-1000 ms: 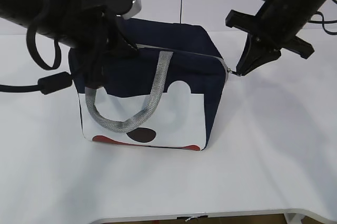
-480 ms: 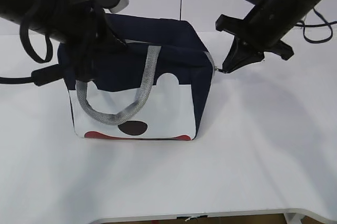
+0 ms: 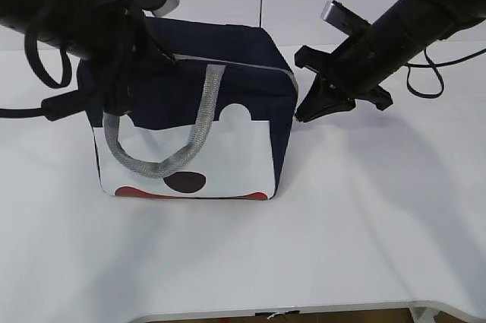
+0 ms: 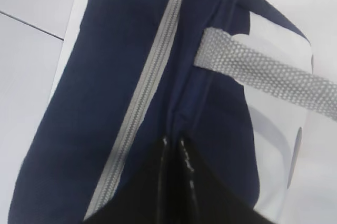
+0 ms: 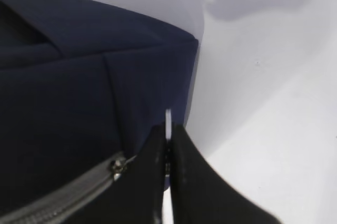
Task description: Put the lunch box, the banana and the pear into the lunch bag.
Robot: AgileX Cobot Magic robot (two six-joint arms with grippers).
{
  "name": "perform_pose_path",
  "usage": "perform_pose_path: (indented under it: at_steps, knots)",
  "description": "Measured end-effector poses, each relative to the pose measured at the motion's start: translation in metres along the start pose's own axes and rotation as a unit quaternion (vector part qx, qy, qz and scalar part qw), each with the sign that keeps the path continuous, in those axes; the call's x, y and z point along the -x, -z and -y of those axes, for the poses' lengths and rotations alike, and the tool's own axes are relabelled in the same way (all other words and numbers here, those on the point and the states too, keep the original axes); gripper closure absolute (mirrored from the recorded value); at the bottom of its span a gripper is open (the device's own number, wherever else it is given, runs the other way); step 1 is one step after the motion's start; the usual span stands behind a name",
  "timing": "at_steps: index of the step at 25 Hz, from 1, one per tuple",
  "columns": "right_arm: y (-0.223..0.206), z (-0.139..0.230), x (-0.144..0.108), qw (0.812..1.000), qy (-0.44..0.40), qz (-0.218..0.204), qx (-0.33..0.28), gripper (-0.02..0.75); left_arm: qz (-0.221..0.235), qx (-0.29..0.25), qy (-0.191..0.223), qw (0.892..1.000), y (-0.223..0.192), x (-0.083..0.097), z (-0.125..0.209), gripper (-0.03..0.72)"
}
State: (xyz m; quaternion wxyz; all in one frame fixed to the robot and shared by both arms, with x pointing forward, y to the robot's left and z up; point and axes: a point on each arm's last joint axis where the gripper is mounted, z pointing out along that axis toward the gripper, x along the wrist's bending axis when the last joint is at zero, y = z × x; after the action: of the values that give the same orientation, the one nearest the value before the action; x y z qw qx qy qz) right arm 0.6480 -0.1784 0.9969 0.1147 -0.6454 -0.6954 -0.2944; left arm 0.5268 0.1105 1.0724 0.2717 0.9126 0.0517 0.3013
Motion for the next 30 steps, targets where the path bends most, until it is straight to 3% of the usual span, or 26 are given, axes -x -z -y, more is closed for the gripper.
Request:
perform_pose_path:
  at_steps: [8,14,18,23,30]
  knots:
    - [0.000,0.000,0.000,0.999,0.038,-0.001,0.002,0.695,0.000,0.000,-0.001,1.000,0.000,0.000,0.000,0.701]
    - [0.001,0.003,-0.001,0.996,0.089,-0.007,-0.015,0.439,0.000,0.000,-0.001,1.000,0.000,0.000,0.000,0.701]
    - [0.018,0.006,-0.011,0.984,0.178,-0.011,-0.011,0.377,0.000,-0.001,-0.002,1.000,0.000,0.000,0.000,0.701]
    - [0.050,0.015,-0.028,0.947,0.320,-0.012,-0.015,0.368,-0.001,-0.001,-0.001,1.000,0.000,-0.001,0.001,0.701]
    - [0.062,0.027,-0.035,0.861,0.504,-0.044,-0.047,0.367,-0.001,-0.001,-0.001,1.000,0.000,-0.001,0.001,0.698]
